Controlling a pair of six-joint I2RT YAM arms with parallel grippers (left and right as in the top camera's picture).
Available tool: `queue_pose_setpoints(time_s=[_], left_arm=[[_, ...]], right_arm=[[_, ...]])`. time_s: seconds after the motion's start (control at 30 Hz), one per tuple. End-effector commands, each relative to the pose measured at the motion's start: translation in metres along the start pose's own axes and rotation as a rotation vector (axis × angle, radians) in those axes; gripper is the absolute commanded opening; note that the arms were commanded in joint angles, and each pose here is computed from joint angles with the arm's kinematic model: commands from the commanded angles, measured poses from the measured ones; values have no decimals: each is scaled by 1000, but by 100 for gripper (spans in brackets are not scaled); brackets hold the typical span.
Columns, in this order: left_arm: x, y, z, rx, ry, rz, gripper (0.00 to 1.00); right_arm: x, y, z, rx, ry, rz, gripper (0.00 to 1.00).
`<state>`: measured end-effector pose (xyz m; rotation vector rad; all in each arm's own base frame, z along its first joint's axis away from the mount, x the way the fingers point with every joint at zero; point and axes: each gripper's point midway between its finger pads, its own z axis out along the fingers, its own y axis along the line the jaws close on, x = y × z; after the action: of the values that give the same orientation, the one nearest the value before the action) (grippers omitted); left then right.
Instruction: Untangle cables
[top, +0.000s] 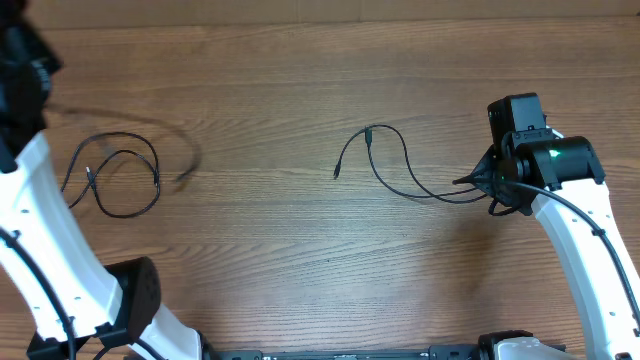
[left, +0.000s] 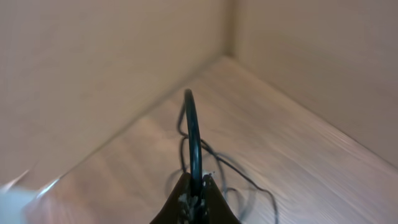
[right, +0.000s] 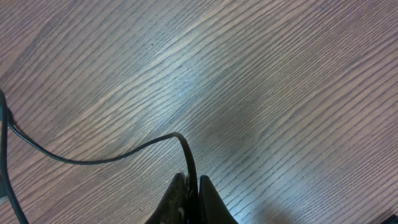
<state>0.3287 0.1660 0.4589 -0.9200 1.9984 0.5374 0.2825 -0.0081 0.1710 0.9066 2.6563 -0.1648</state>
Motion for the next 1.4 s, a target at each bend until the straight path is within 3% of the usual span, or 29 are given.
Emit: queue_pose_setpoints(time_s=[0.0,0.23,0.5,0.83,0.9,1.0,1.1,1.37], left_arm=[[-4,46,14,-146,2,-164,4],[29,67,64,-93,224,-255,4],[97,35,123,-43,507,-202,4],[159,5,168,-49,713,-91,4],[168,-4,171,-16,751,-57,10],[172,-11,172,8,767,-36,39],[172,-14,171,14,765,-31,52],[174,-19,169,43,777,-21,56]], right_arm=[[-5,-1,-9,-19,-26,7,4],[-1,3,-9,-38,-8,7,4],[-1,2,-9,-37,-7,6,4],[-1,2,-9,-37,-6,6,4],[-1,2,-9,-36,-6,6,4],[-1,2,-9,-35,-4,6,4],[-1,2,-9,-35,-4,6,4],[-1,2,-9,-35,-4,5,4]])
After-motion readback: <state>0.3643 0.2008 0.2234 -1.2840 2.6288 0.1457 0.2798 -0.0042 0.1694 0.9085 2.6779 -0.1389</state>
